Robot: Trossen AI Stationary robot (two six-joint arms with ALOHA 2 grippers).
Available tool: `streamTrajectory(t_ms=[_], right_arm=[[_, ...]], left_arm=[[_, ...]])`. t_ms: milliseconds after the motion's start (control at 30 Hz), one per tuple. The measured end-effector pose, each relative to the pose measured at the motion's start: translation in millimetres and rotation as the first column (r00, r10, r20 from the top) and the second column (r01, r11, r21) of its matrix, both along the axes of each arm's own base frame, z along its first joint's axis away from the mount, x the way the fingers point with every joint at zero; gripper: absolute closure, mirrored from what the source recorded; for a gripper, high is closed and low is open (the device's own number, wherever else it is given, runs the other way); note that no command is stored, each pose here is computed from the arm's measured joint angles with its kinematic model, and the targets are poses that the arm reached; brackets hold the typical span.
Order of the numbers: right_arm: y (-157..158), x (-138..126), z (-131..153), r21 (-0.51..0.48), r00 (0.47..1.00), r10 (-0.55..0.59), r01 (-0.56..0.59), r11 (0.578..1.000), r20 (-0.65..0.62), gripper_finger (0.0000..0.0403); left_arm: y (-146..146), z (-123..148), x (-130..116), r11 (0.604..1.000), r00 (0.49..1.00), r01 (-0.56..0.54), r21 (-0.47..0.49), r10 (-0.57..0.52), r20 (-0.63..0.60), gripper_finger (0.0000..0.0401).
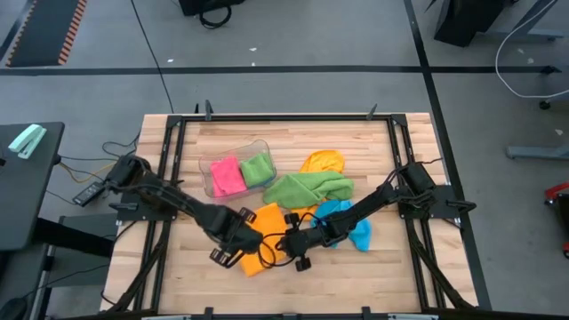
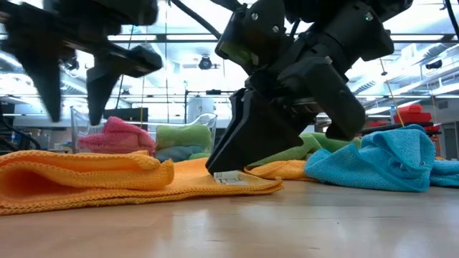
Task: Fold microfiber towels
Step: Fold the bottom yellow microfiber towel
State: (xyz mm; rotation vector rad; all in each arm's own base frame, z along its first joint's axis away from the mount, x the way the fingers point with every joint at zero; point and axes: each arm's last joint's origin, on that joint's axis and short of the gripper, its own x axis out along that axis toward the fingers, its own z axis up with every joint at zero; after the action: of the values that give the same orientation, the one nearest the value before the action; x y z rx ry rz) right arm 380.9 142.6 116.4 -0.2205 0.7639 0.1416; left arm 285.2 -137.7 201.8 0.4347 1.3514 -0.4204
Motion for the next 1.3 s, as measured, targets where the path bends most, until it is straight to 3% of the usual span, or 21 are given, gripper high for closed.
streamTrajectory(t_ms=[167,333,600,833,1033,1200,1300], right_arm=[[0.6,-0.2,-0.1,0.019,1.0,-0.003,0.003,1.0,-0.004,0.0311],[0.2,0.0,0.0,0.027,1.0,-0.012,0.012,1.0,-0.004,0.0311],[0.3,0.0,0.0,0.026,1.0,-0.01,0.01,1.0,-0.003,0.0311],[0.3,0.0,0.0,0.027,1.0,-0.011,0.011,1.0,-0.003,0.0311],[-0.1,-1.2,1.1,0.035,1.0,-0.023,0.024,0.999,-0.016,0.0311],[-3.4,-12.7,31.9,0.06,0.997,-0.071,0.071,0.996,-0.008,0.0311],[-8.0,-25.5,34.7,0.048,0.994,-0.113,0.113,0.992,-0.005,0.0311]], left_arm=[[-16.3,0.0,-8.9,0.999,0.999,0.043,0.018,-0.043,0.005,0.017],[-34.5,-0.1,-20.2,0.98,0.981,0.194,0.048,-0.194,0.009,0.0139],[-53.7,0.7,-33.4,0.883,0.909,0.386,0.266,-0.413,0.053,0.015],[-52.0,1.3,-27.7,0.891,0.91,0.369,0.263,-0.404,0.09,0.0168],[-48.3,6.4,-5.6,0.939,0.911,0.251,0.233,-0.311,0.271,0.018],[-37.9,8.9,8.4,0.942,0.893,0.254,0.221,-0.316,0.321,0.0197],[-27.3,9.4,16.3,0.949,0.896,0.244,0.199,-0.299,0.329,0.0208]])
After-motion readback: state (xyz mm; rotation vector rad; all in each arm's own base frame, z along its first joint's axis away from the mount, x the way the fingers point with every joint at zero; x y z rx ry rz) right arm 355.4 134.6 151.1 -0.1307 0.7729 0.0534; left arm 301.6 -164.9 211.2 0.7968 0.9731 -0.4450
